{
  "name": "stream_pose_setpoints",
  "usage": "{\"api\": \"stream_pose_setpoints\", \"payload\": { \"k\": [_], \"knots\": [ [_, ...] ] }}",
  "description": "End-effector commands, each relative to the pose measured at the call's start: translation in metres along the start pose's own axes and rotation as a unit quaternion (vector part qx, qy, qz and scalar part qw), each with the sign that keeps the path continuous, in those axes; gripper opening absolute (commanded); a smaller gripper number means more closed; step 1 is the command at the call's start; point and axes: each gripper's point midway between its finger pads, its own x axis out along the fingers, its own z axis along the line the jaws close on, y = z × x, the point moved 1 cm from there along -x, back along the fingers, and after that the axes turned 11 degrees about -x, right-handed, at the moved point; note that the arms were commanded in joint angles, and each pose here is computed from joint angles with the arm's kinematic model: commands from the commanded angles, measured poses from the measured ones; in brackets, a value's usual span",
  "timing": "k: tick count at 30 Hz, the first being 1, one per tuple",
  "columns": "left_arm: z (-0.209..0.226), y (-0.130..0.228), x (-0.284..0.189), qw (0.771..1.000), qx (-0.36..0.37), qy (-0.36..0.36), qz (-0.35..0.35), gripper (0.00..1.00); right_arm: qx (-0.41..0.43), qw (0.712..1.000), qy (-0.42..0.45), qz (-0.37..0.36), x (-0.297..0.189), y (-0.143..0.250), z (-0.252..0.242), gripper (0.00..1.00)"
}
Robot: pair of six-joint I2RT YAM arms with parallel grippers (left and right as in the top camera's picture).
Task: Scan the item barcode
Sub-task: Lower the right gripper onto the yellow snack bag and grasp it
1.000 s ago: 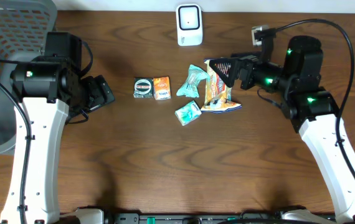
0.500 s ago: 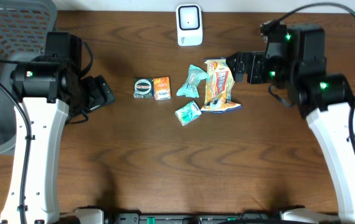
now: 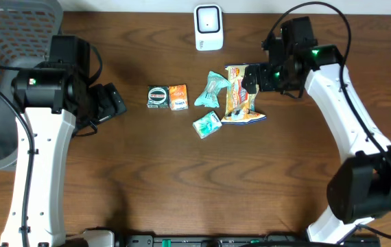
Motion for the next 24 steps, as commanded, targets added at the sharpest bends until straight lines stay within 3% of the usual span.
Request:
{"api": "stream_pose_setpoints", "payload": {
  "k": [1, 6, 11, 12, 14, 15, 19, 24],
  "knots": [
    [0.001, 0.000, 0.001, 1.000, -0.004, -0.006, 0.002, 0.98, -0.023, 1.000, 0.008, -0.011, 0.001, -0.009, -0.009, 0.99],
    [0.001, 0.000, 0.001, 1.000, -0.005, -0.006, 0.002, 0.98, 0.001, 1.000, 0.002, -0.012, 0.014, -0.011, -0.028, 0.99],
    [0.001, 0.000, 0.001, 1.000, -0.005, -0.006, 0.002, 0.98, 0.042, 0.997, -0.057, -0.012, 0.032, -0.010, -0.032, 0.98],
    [0.001, 0.000, 0.001, 1.000, -0.004, -0.006, 0.002, 0.98, 0.044, 0.996, -0.074, -0.014, 0.034, -0.011, -0.029, 0.87],
    [0.001, 0.000, 0.001, 1.000, -0.005, -0.006, 0.002, 0.98, 0.045, 0.993, -0.107, -0.016, 0.036, -0.012, -0.020, 0.52],
    [0.001, 0.000, 0.001, 1.000, -0.005, -0.006, 0.002, 0.98, 0.045, 0.993, -0.108, -0.016, 0.036, -0.013, -0.019, 0.40],
    [0.001, 0.000, 0.001, 1.000, -0.004, -0.006, 0.002, 0.98, 0.031, 0.994, -0.096, -0.030, 0.027, -0.022, -0.015, 0.01],
    [0.001, 0.000, 0.001, 1.000, -0.004, -0.006, 0.002, 0.98, 0.010, 0.998, -0.045, -0.034, 0.029, -0.032, -0.013, 0.01]
  ]
}}
